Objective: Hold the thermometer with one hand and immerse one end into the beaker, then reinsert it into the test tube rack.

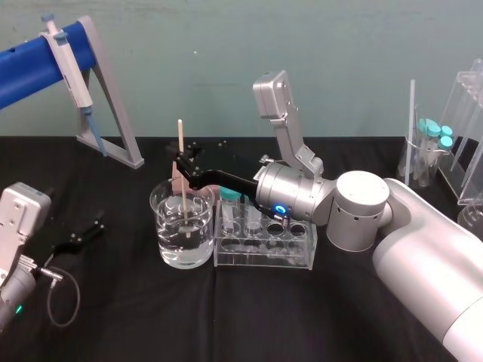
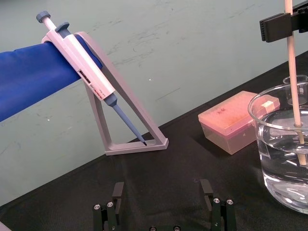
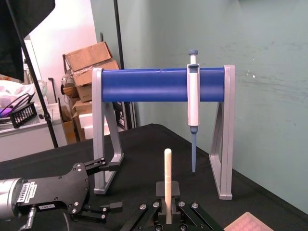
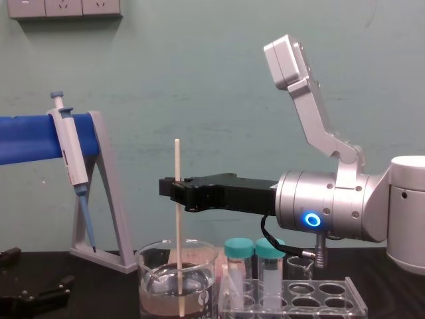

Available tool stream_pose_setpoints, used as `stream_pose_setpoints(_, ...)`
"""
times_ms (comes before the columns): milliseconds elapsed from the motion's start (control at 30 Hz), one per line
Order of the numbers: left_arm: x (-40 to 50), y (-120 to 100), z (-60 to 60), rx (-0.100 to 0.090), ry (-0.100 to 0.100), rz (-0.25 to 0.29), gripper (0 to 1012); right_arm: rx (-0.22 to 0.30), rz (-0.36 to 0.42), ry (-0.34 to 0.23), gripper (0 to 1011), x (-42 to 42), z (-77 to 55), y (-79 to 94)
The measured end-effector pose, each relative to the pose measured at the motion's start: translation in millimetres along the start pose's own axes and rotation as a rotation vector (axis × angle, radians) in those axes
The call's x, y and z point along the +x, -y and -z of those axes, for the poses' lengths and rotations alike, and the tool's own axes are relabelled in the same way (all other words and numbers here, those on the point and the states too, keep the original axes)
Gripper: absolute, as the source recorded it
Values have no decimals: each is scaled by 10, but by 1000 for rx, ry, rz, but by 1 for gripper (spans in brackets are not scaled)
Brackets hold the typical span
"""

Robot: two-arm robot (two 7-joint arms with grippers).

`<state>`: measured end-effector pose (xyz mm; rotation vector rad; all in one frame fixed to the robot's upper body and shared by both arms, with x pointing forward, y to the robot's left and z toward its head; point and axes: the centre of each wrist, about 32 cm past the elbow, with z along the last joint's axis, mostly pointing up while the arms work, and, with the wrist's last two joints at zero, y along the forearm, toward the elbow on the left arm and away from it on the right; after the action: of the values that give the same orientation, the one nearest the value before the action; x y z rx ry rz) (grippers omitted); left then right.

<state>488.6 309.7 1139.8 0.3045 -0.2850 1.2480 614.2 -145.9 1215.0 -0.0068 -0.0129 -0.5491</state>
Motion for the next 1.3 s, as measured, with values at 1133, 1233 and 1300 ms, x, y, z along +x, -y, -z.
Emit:
stream_pose_setpoints(1133, 0, 0, 0, 0, 0, 0, 1004, 1, 2, -1, 55, 2, -4, 0)
stream_pose_setpoints(1233, 0, 0, 0, 0, 0, 0, 1004, 1, 2, -1, 55, 2, -4, 0)
stream_pose_setpoints(1300, 0, 0, 0, 0, 0, 0, 1004, 1, 2, -1, 55, 2, -4, 0)
